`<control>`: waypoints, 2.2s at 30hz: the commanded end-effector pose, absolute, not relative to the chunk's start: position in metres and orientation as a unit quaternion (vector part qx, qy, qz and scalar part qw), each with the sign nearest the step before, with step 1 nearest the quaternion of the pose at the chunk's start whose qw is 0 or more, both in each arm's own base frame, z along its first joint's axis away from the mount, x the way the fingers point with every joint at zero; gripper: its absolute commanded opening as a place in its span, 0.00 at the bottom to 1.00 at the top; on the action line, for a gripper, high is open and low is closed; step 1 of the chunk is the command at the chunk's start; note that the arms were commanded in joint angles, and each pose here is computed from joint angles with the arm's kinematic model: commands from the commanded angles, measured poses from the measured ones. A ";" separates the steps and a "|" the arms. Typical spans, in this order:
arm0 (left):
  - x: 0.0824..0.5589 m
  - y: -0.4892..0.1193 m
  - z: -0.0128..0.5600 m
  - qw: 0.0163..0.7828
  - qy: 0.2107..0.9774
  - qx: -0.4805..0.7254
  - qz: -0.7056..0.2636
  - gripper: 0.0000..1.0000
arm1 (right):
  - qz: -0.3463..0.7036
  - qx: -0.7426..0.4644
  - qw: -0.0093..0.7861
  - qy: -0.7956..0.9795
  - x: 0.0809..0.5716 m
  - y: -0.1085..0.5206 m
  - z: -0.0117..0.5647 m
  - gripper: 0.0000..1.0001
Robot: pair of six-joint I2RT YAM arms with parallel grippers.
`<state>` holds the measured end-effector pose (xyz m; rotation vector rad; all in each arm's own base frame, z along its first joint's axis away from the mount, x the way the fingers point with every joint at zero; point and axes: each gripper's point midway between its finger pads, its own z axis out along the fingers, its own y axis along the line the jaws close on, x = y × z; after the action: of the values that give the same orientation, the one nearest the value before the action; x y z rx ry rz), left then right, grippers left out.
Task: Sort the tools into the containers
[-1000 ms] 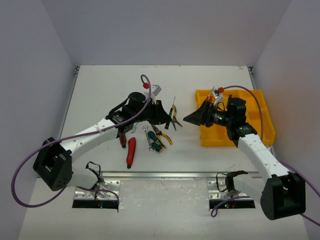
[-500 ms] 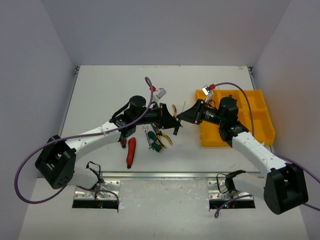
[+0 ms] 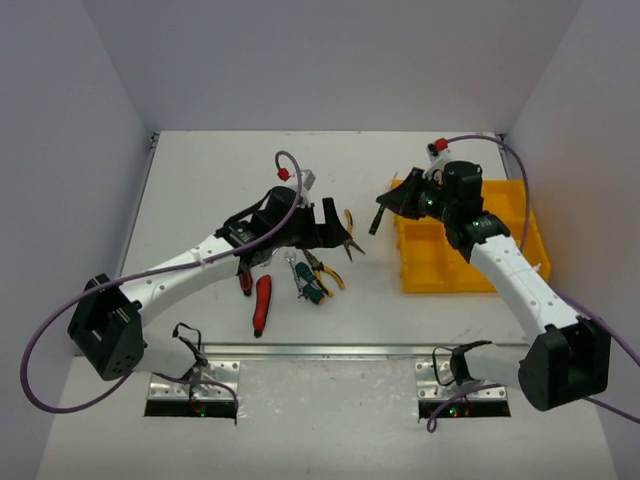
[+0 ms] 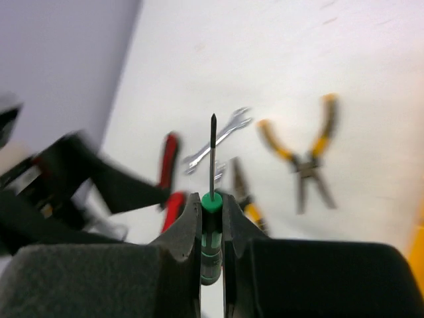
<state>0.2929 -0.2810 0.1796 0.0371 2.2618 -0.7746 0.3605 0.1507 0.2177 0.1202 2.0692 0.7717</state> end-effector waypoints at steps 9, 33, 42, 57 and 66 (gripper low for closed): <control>0.253 -0.148 0.207 0.439 0.894 -0.007 -0.088 1.00 | -0.064 0.228 0.441 0.866 0.468 -0.087 0.181 0.00; 0.245 -0.067 0.224 0.523 0.843 -0.127 0.021 1.00 | 0.087 0.070 0.434 0.894 0.459 0.033 0.206 0.95; 0.238 -0.042 0.253 0.571 0.800 -0.185 -0.004 1.00 | 0.195 -0.144 0.383 0.891 0.368 0.211 0.165 0.91; 0.238 -0.043 0.253 0.571 0.801 -0.180 -0.009 1.00 | 0.145 -0.378 0.234 0.884 0.247 0.333 0.069 0.71; 0.240 -0.048 0.250 0.566 0.807 -0.167 -0.014 1.00 | 0.109 -0.400 0.201 0.888 0.231 0.342 0.029 0.58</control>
<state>0.2348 -0.0457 0.2406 -0.3857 1.9289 -0.0038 0.2180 0.3311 0.0192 -1.1354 2.5346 0.3329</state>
